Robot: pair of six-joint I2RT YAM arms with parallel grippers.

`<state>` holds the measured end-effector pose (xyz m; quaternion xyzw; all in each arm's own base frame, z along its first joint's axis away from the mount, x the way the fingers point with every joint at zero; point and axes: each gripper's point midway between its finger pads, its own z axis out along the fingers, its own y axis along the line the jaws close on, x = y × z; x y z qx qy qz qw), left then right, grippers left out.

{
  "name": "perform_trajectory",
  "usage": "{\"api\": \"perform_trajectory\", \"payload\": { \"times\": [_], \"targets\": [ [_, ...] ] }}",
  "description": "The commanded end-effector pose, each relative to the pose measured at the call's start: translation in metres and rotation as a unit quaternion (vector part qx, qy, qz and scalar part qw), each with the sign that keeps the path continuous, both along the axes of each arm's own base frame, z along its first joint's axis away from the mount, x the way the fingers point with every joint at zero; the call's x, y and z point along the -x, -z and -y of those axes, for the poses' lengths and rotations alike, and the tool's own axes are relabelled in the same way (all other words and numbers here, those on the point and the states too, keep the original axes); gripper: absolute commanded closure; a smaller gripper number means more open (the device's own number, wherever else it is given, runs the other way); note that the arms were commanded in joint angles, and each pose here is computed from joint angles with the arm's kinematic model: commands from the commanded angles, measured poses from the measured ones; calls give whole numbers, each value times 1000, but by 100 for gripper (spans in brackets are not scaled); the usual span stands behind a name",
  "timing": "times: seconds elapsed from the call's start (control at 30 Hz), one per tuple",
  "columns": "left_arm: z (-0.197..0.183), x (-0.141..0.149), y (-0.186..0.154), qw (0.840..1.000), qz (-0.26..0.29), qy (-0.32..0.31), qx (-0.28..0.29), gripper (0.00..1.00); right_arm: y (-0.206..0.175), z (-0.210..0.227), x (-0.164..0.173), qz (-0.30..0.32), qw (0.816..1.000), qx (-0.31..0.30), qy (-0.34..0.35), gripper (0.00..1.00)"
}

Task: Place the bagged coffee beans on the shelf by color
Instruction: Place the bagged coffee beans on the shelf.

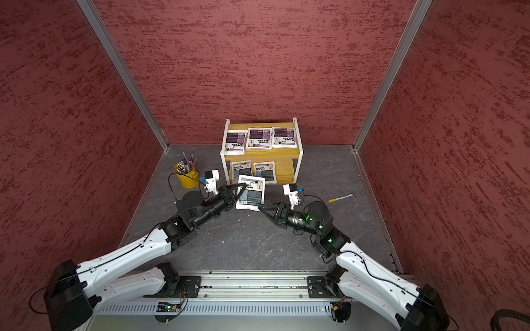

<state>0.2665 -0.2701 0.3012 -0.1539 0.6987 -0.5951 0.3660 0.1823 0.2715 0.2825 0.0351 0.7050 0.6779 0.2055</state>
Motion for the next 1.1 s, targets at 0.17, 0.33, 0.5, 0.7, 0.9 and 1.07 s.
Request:
{"api": "perform_trajectory", "payload": {
  "times": [0.17,0.33,0.5,0.7,0.9,1.07],
  "targets": [
    [2,-2,-34,998,44,-11,32,93,9,-11,-1,-13,999,-24,23,48],
    [7,-1,-35,998,45,-5,33,93,3,-13,-4,-4,998,-53,43,48],
    [12,0,-30,999,42,-2,32,94,-10,-11,-8,16,995,-82,60,48],
    [20,1,-25,999,38,5,29,93,-16,-10,-11,21,993,-95,68,49],
    [25,1,-26,998,44,5,34,93,-20,-5,-16,22,990,-109,90,57],
    [24,2,-22,999,42,-3,28,93,-17,-3,-16,19,989,-111,96,66]
  ]
}}
